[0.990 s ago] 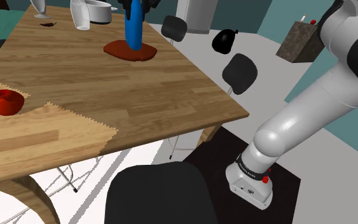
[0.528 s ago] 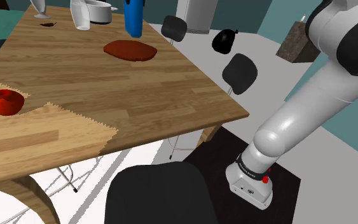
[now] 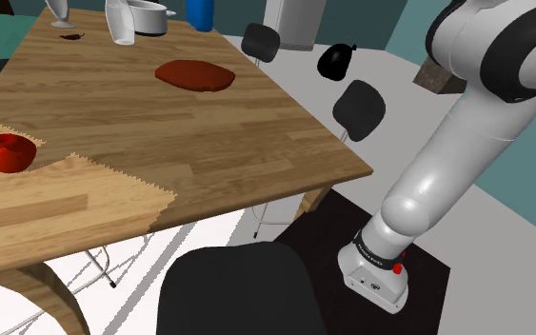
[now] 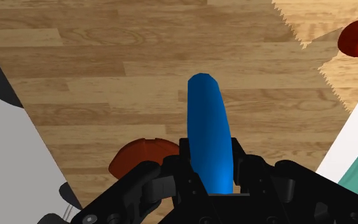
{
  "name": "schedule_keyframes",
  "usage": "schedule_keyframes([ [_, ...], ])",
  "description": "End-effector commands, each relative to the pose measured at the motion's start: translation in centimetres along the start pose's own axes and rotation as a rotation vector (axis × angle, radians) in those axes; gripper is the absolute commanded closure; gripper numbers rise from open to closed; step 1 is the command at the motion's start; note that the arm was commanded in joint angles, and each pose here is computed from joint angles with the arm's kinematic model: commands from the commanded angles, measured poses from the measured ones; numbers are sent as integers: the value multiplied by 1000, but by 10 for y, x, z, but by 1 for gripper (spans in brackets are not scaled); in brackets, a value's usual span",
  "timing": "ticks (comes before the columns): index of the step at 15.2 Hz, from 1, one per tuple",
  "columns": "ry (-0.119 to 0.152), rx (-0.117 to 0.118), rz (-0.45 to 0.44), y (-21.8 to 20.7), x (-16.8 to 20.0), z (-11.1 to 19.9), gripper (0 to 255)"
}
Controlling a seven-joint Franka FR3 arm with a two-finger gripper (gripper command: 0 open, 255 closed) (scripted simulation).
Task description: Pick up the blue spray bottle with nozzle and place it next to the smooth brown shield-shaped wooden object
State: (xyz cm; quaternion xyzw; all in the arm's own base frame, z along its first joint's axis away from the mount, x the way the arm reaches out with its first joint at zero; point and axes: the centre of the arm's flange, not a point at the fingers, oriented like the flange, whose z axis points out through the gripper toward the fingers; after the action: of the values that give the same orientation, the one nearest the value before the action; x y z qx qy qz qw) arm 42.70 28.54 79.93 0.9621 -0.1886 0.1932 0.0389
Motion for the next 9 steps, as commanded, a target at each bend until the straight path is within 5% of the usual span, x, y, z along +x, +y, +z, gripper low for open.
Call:
schedule_keyframes([
  [1,0,-1,1,1,5,-10,255],
  [4,0,-1,1,1,10,-23,255],
  [9,0,-1,1,16,44,31,255],
])
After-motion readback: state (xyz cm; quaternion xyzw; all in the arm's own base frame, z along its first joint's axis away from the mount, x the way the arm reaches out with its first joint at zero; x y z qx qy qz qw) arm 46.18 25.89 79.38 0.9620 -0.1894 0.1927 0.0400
